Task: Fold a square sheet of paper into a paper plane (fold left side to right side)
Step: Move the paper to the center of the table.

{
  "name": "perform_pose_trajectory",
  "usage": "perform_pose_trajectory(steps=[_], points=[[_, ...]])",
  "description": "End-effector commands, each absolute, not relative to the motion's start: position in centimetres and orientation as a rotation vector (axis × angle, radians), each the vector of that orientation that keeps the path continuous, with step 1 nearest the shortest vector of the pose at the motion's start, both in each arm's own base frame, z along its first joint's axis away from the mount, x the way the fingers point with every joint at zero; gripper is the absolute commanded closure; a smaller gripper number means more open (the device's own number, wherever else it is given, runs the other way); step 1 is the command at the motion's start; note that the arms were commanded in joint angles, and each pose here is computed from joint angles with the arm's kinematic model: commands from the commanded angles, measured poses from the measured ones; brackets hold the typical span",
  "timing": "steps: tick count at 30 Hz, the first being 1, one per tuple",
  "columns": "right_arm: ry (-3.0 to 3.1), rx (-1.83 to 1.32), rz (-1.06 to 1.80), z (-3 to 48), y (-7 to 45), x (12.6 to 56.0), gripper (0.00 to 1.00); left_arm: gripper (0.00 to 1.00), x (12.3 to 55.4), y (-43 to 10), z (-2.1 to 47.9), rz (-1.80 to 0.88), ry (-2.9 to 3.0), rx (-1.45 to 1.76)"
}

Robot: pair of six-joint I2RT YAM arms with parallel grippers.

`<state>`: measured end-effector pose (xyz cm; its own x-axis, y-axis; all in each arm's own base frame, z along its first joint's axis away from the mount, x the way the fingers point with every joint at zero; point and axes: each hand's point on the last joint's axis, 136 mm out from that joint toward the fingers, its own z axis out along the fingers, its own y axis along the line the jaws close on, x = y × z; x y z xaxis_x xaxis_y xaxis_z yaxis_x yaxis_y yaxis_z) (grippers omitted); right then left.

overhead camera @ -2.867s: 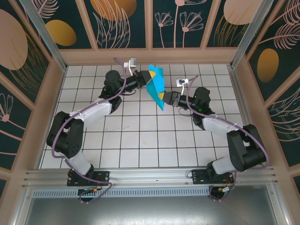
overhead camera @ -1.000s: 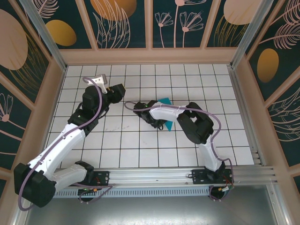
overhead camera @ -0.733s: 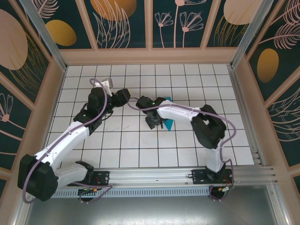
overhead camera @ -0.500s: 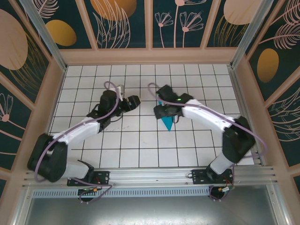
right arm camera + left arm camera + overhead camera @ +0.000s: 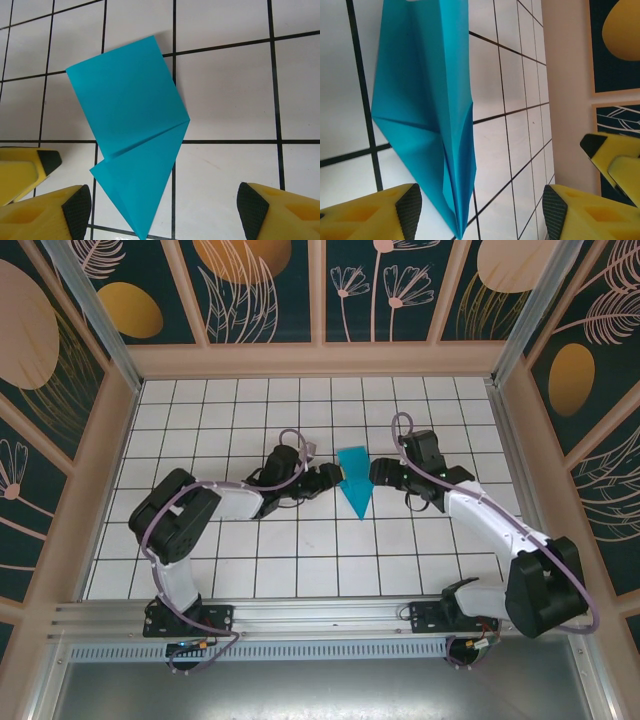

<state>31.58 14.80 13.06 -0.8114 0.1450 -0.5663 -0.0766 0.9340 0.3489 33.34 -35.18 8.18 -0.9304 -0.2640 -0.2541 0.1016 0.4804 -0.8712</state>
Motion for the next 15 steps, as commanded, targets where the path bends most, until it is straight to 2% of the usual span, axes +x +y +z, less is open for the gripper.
perform_pose_trajectory(steps=[1,15], points=[[2.410,0.083,0.542,14.3,14.7,31.8,0.20,0.33,34.1,-36.8,8.9,-1.501,2.339,-0.110],[2.413,0.109,0.528,14.1,13.7,31.5,0.20,0.39,35.0,-39.7,5.7,-1.542,2.419,-0.093]])
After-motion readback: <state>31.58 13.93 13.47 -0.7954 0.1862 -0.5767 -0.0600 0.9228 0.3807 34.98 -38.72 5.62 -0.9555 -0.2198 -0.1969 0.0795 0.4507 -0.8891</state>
